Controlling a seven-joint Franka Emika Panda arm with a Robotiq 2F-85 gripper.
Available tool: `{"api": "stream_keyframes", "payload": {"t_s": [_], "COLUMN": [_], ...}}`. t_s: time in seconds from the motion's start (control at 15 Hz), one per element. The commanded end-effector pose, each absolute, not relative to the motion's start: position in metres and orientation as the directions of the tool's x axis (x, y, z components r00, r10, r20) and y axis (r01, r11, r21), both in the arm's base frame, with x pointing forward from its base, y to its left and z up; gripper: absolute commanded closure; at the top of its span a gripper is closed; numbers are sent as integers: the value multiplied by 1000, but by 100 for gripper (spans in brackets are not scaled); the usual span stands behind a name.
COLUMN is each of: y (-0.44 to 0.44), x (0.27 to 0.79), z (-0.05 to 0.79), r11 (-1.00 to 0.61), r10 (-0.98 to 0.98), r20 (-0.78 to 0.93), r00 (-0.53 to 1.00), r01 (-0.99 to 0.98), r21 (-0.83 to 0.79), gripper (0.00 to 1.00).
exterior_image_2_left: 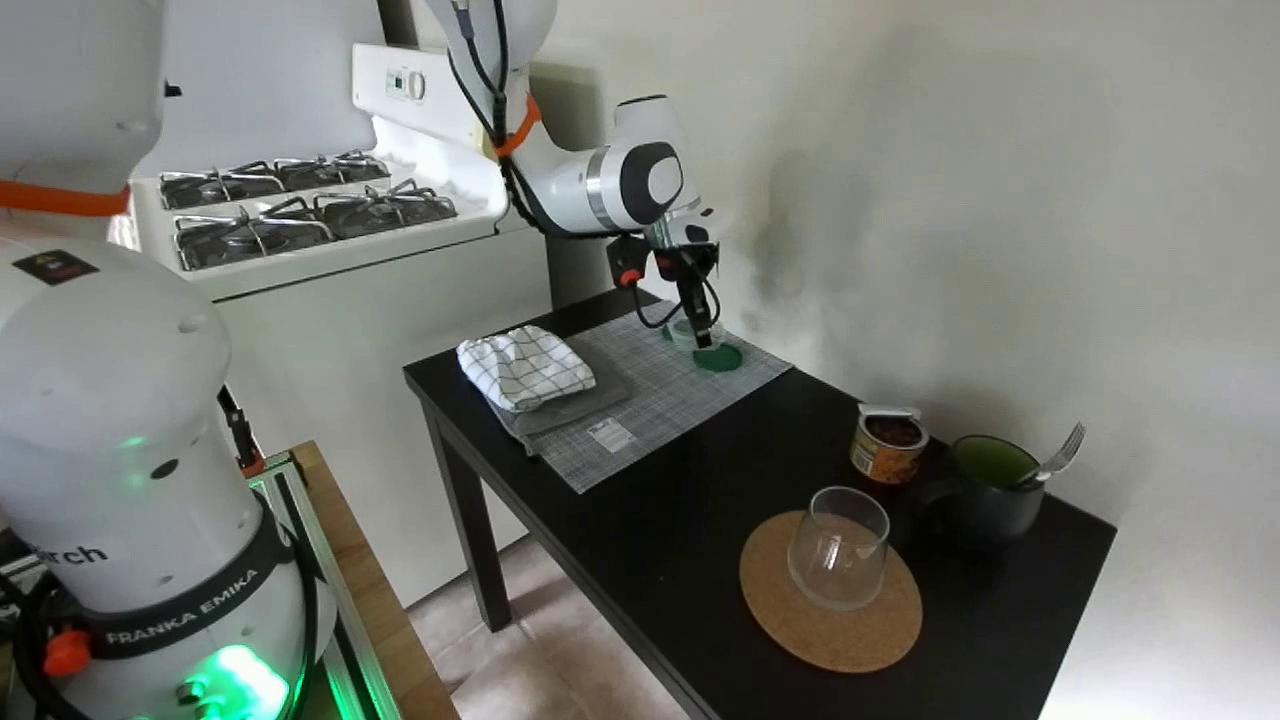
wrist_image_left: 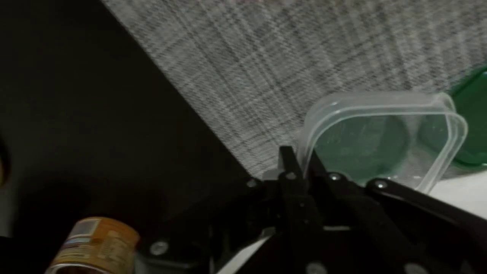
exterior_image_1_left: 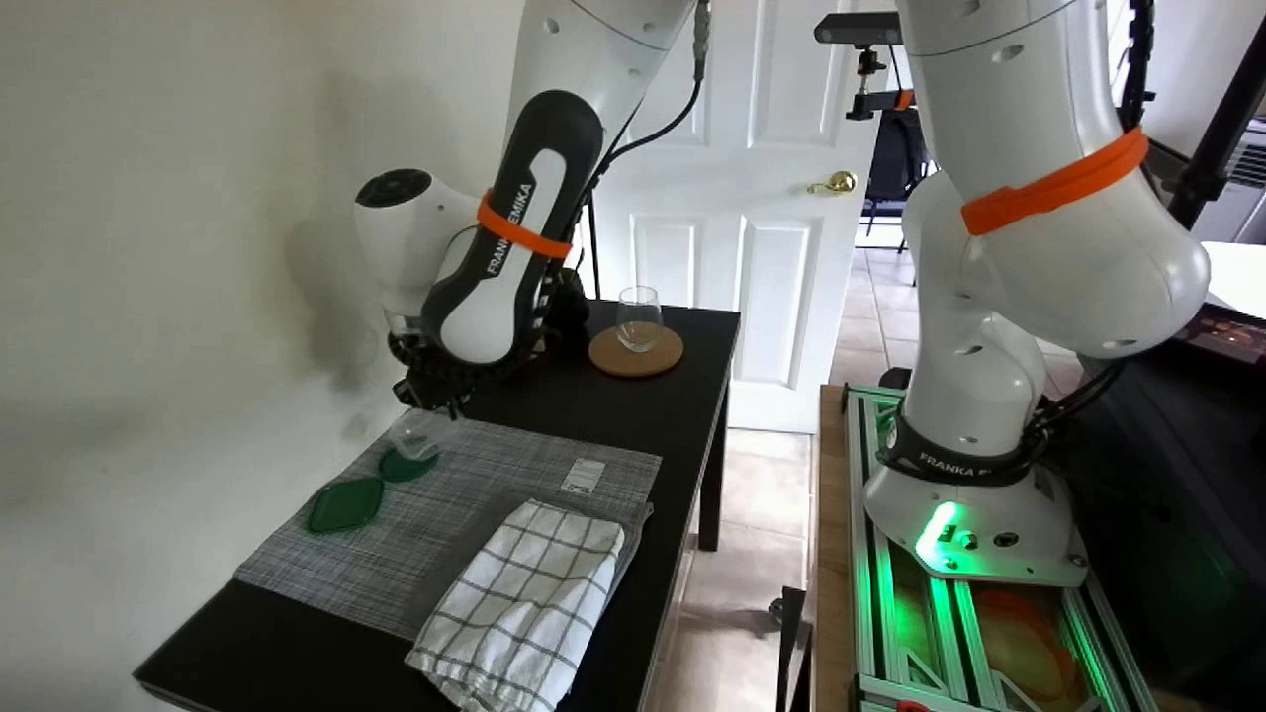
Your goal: Move the clear bowl to the right.
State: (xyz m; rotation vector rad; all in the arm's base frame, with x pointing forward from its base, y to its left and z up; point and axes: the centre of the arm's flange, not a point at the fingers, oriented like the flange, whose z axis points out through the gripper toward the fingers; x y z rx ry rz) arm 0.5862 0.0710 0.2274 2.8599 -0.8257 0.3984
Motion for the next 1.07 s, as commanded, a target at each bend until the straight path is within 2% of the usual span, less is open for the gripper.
{"api": "stream_keyframes", "payload": {"t_s": [0.0,0.33,0.4,0.47,0.53,0.6,1.0], "y": [20,-50,-43,-51,-53,-52,-79], "x": [537,506,526,523,524,525,528], "z": [229,212,209,208,208,208,192], "r11": [-739,-533,-599,-591,-590,-592,-353], "r10": [-620,-811,-752,-759,-760,-758,-876], "r20": [273,246,258,255,255,255,290], "r00": [736,531,607,599,598,600,386], "r01": [-664,-844,-792,-798,-799,-797,-922], "r21": [113,62,117,119,119,116,161], "gripper": [98,98,98,93,93,98,98]}}
